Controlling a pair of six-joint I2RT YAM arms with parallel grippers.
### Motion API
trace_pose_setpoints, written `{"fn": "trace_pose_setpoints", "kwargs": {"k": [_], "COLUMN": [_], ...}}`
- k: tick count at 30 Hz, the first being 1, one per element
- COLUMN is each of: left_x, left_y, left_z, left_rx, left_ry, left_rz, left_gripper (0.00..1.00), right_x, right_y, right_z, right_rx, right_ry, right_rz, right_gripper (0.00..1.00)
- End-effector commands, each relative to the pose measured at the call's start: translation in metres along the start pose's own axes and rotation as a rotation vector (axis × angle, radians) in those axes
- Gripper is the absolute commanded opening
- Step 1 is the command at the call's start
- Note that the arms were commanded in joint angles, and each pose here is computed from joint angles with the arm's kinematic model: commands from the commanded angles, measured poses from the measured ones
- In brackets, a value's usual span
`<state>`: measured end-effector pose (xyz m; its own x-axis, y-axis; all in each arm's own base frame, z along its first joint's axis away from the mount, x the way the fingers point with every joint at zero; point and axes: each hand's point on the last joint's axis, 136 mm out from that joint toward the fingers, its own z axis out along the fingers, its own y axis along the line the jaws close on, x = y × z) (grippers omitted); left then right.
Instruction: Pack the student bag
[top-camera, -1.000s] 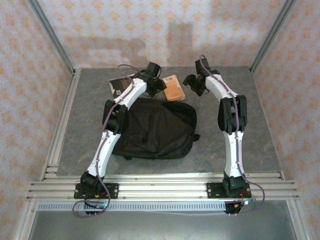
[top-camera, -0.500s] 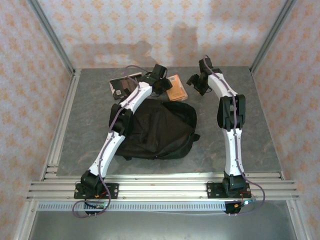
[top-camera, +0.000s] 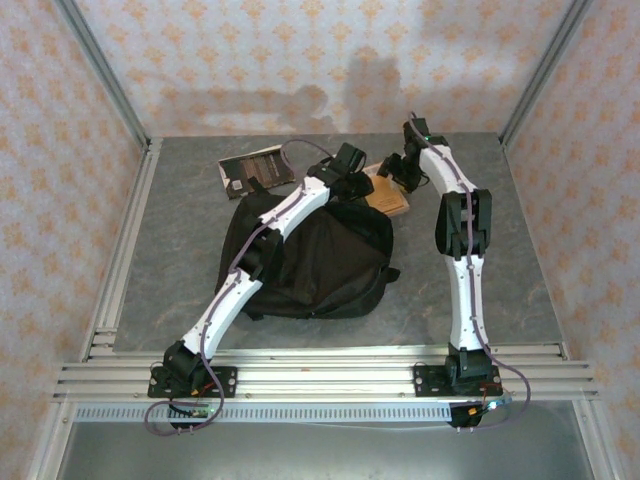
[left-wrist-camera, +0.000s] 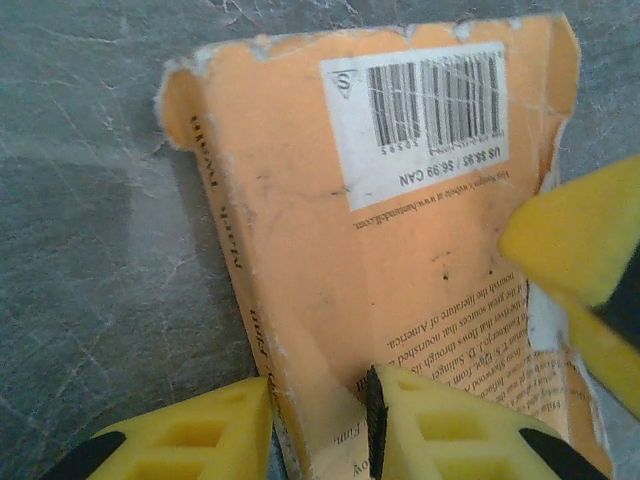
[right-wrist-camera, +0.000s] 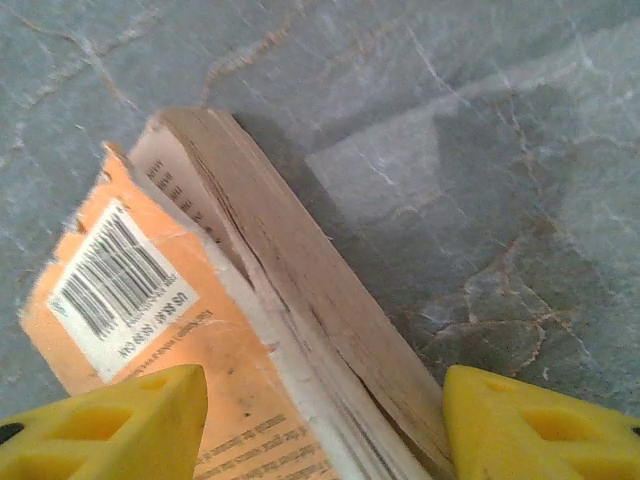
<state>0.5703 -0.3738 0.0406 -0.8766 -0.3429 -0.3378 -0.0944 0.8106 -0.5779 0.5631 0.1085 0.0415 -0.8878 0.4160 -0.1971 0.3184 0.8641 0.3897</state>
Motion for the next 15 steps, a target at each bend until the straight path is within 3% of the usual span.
{"fn": "trace_pose_setpoints", "kwargs": {"k": [1,9,15], "left_x": [0.013,0.039,0.093], "left_y": [0.002,-0.015,-0.039], "left_z": [0.009,0.012,0.018], "left_rx": [0.01,0.065,0.115], "left_ry": [0.042,0.118,0.236], "left_rz": [0.011,0.006,-0.021], "left_gripper": [0.3,0.3,0.28], "right_x": [0.037,0.073,0.113], "right_y": [-0.011,-0.047,-0.076], "right_z": [0.009,-0.028,-0.054], "right_rx": [0.023,0.123,0.148], "right_ry": [0.118,0.014,-0.034], "right_rz": [0.005,0.104,0.187], "right_gripper": [0.61,0.46,0.42]}}
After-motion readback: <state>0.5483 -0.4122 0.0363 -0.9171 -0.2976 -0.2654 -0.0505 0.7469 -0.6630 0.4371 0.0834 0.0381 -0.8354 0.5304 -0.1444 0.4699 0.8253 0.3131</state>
